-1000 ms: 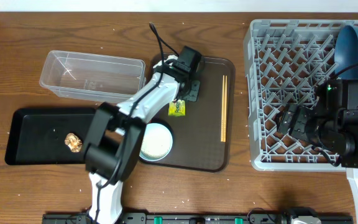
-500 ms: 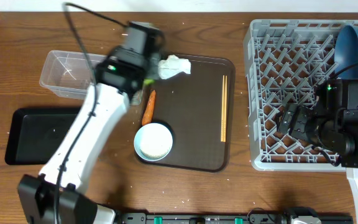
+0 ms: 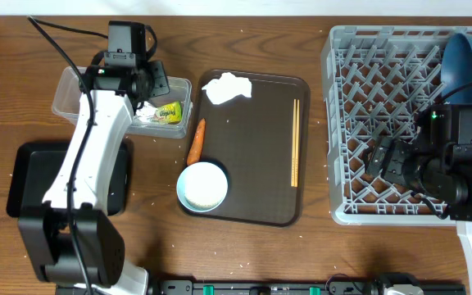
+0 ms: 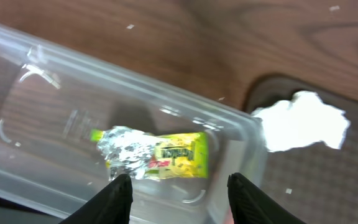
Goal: Sort waste into correct bins and load items into the dishwasher rack
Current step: 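Reach left gripper to the white tissue and grasp it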
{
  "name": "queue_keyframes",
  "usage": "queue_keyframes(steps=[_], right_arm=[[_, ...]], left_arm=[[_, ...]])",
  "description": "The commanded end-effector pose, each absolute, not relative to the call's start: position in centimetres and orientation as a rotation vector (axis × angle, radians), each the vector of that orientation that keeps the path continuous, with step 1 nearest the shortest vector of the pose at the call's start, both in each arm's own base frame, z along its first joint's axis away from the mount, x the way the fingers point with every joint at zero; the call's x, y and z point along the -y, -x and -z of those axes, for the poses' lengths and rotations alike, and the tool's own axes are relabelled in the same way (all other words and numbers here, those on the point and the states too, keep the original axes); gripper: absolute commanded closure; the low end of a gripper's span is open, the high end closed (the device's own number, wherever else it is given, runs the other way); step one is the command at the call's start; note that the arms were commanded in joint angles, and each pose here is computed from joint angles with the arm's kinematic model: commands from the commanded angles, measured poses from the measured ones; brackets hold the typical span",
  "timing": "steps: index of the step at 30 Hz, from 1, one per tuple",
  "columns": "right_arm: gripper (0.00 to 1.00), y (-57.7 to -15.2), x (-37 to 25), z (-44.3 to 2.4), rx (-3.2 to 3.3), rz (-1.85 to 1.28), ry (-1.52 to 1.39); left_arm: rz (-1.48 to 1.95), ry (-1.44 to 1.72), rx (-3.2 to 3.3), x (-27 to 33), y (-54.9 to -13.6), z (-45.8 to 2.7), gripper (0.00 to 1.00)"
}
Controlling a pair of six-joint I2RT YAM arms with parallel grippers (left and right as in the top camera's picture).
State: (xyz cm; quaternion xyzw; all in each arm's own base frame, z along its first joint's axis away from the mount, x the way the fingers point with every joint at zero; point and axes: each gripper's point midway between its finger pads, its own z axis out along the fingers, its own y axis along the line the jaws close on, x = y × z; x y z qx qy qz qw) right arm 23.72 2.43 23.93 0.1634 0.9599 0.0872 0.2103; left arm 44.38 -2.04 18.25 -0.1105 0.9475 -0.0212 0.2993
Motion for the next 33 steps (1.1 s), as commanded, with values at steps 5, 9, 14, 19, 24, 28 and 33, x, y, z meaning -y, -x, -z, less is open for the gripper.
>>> queue_keyframes(steps=[5,9,14,19,24,28,33], right_arm=[[0.09,-23.8,-2.5,-24.2,-2.661,-0.249,-0.438],[0.08,-24.0,-2.5,-24.3,-2.652,-0.251,-0.437],[0.08,-23.9,-2.5,-24.3,-2.656,-0.251,-0.438],[0.08,-23.9,-2.5,-24.2,-2.656,-0.251,-0.438],[0.08,-23.9,-2.5,-24.2,-2.656,-0.250,-0.438],[0.08,-23.9,-2.5,-24.2,-2.656,-0.250,-0.438],[0.08,-23.9,-2.5,-24.2,-2.656,-0.250,-0.438]], left_arm=[[0.185,-0.221,-2.417,10.1,-43.1,-22.3,0.42],[0.122,-0.379,-2.436,12.8,-43.4,-20.0,0.31],[0.150,-0.456,-2.455,15.7,-44.9,-16.3,0.31],[0.101,-0.589,-2.445,18.1,-46.1,-12.7,0.31],[0.010,-0.581,-2.459,18.2,-47.8,-8.9,0.31],[-0.005,-0.616,-2.466,18.5,-48.7,-5.9,0.27],[-0.003,-0.612,-2.456,19.0,-49.9,-3.0,0.20]])
